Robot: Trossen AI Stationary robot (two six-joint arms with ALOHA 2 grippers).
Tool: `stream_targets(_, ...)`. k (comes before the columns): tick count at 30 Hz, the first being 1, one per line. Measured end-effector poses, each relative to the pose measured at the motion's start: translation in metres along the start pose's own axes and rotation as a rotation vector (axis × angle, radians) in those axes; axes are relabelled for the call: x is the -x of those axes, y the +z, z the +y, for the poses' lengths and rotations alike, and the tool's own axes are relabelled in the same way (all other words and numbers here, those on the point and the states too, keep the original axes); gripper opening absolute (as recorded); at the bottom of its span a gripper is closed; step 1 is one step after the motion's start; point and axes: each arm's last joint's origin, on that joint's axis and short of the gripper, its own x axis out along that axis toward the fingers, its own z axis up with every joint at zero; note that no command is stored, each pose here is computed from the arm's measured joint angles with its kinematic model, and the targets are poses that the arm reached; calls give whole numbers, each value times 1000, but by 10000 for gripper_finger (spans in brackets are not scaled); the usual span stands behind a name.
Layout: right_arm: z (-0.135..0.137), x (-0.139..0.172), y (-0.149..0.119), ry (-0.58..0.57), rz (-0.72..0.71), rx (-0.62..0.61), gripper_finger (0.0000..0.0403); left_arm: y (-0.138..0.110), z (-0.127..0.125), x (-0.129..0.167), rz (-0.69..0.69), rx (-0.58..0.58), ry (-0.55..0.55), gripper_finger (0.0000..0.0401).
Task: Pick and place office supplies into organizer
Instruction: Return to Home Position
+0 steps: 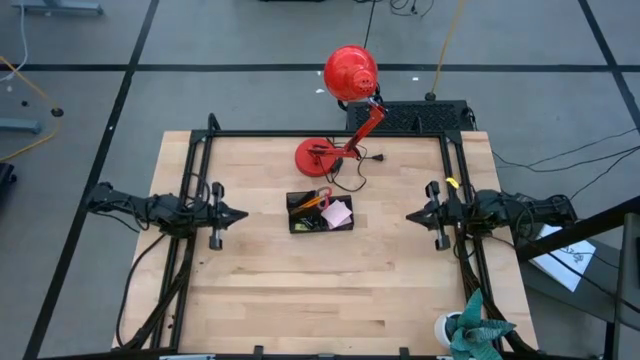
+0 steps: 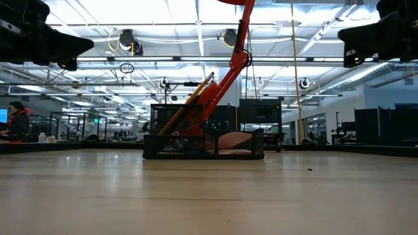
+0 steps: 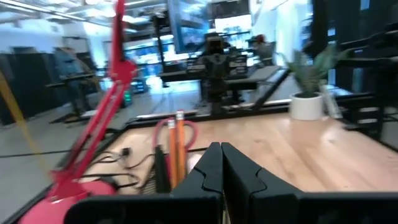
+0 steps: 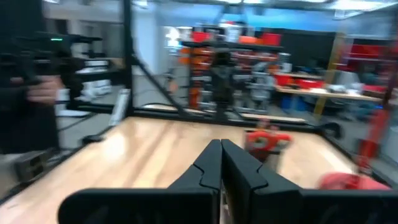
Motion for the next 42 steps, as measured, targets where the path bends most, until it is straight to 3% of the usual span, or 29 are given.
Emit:
stream_targets(3,2,0,0,69,-2,2,0,-1,-2,0,4,12,-51,1)
stream_targets(8,2,0,-1,68,6,-31,0,-2,-4,0,19,24,-118,1)
stream_targets(13,2,-2,-8,60,-8,-32,0,-2,-4,0,24,14,-116,2)
stream_targets(19,-2,-2,-8,-69,-25,-47,0,-3,-4,-1,36,34,-119,5)
stream_targets(31,-2,-2,-5,-65,-52,-54,0,-12,-7,-6,133,36,-130,4)
stream_targets(42,-2,-2,-5,-65,-53,-72,4,-12,-8,-8,136,32,-131,40)
